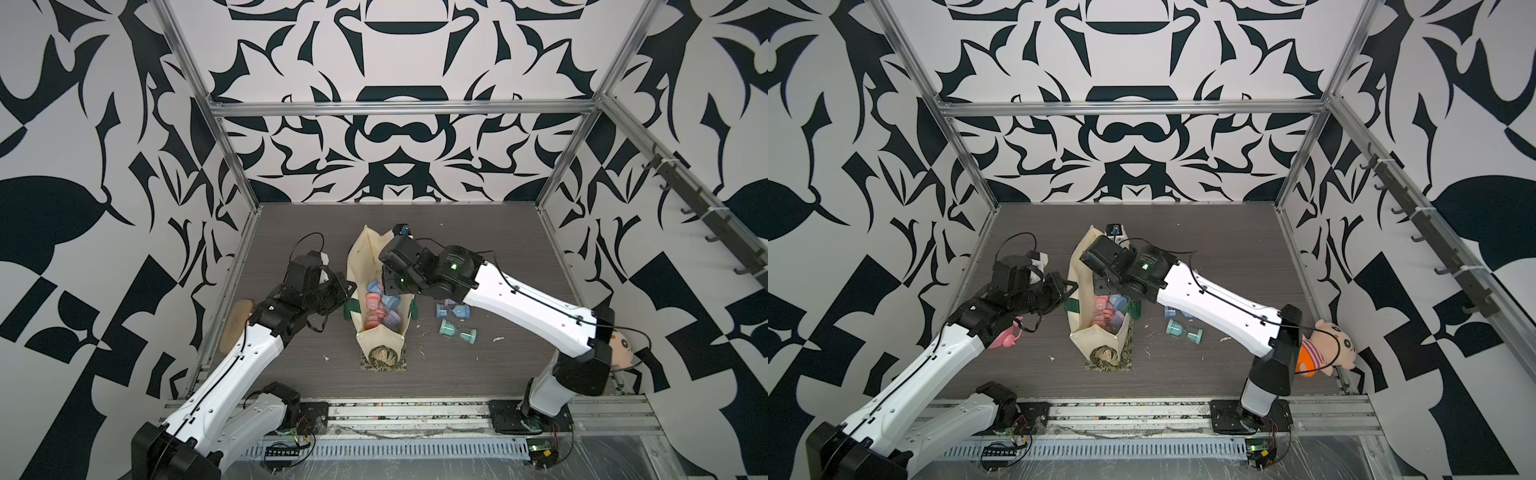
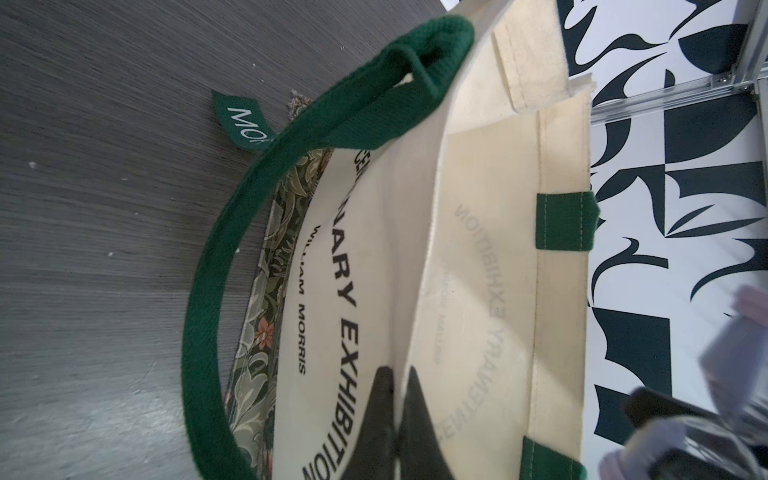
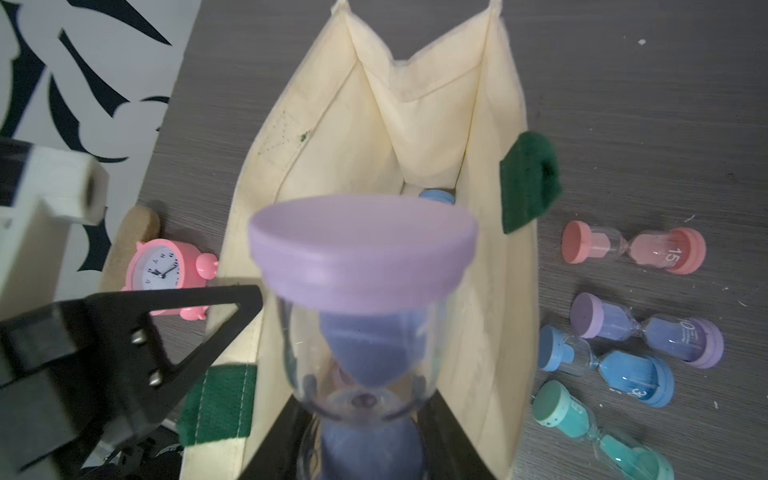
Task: Put the hourglass into the canvas bag
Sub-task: Place the hourglass in the canvas bag.
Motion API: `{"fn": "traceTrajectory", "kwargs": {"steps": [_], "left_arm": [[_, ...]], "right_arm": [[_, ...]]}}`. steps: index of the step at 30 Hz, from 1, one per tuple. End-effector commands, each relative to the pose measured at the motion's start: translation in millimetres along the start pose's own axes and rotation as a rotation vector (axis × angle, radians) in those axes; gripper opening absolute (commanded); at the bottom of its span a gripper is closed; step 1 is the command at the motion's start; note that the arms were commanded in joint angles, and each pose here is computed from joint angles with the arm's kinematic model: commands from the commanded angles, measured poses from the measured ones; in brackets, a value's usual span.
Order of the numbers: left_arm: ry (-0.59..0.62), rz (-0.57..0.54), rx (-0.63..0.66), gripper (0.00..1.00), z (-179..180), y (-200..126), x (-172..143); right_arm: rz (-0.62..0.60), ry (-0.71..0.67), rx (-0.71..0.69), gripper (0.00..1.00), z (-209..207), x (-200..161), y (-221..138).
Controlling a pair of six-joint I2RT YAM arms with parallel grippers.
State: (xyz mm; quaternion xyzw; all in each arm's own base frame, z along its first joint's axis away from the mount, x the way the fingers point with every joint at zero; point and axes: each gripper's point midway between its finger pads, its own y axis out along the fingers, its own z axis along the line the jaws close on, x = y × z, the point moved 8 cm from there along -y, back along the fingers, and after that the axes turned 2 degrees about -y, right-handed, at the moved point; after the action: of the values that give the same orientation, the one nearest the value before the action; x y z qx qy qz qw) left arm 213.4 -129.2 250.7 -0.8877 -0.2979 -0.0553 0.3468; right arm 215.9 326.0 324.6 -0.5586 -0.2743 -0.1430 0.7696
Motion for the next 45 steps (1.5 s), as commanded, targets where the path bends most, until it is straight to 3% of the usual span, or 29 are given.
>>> {"fn": "traceTrajectory", "kwargs": {"steps": [1,18,21,24,27,33,45], "left_arm": [[0.012,-0.009,-0.030,0.00,-7,-3,3],[0.011,-0.002,-0.025,0.00,-5,2,3],[0.009,0.001,-0.026,0.00,-5,3,3],[0.009,0.003,-0.026,0.00,-5,3,2],[0.010,0.005,-0.024,0.00,-4,4,2],[0.010,0.007,-0.025,0.00,-3,5,1],[0.010,0.010,-0.019,0.00,-2,5,1]], "right_arm": [[-0.021,0.011,0.009,0.12,6,10,-6],[0.217,0.063,-0.198,0.10,-26,-3,104],[0.243,0.076,-0.219,0.19,-34,-6,113],[0.250,0.078,-0.223,0.36,-37,-7,116],[0.239,0.077,-0.209,0.50,-35,-6,112],[0.178,0.059,-0.149,0.60,-22,5,88],[-0.035,0.013,-0.020,0.61,1,27,2]]}}
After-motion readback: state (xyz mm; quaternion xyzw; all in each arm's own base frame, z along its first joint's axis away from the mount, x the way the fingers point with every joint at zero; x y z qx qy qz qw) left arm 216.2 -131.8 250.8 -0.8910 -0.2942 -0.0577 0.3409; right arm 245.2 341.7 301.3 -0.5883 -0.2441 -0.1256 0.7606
